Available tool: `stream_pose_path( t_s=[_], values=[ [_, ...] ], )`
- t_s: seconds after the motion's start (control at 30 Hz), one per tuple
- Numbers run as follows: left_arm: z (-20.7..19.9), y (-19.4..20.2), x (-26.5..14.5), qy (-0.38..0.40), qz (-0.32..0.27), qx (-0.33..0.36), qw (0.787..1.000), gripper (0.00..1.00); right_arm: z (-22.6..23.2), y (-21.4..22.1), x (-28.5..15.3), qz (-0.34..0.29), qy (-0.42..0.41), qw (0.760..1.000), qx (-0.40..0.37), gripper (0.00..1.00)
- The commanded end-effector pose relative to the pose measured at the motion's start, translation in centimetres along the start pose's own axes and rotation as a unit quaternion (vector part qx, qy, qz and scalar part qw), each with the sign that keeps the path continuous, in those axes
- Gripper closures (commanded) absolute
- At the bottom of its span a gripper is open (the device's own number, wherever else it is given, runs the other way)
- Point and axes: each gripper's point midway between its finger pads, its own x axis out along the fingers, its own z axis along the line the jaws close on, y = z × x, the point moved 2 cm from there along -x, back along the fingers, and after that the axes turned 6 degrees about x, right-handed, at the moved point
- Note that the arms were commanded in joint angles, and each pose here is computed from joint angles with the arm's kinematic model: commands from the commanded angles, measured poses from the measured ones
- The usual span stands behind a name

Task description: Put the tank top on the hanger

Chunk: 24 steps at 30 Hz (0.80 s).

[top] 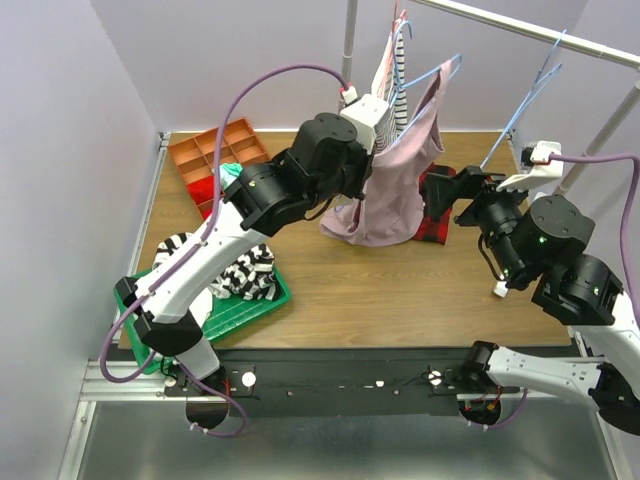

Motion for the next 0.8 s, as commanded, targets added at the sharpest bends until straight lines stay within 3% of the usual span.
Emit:
stream_pose_path(
  t_s=[0.0, 0.23, 0.43, 0.77],
  values=[
    [-0.4, 2.8, 0.9, -0.016, 0.038, -0.022, 0.999, 1.00, -0.9, 1.3, -0.1, 0.011, 0.016, 1.000, 0.002, 0.00],
    [-1.0, 5.0, 3.2, -0.025, 0.074, -0.030, 0.996, 1.00, -1.3, 9.7, 0.4, 0.099, 0.004, 0.995, 0.019, 0.00],
    [-1.1, 3.3, 5.1, -0.040, 0.054, -0.033, 0.997, 1.00, -1.9, 19.8, 0.8, 0.197, -0.001, 0.980, 0.036, 0.01],
    [-0.2, -2.3, 7.2, -0.077, -0.023, -0.005, 0.997, 1.00, -3.8, 27.4, 0.5, 0.259, 0.019, 0.964, 0.051, 0.01]
  ],
)
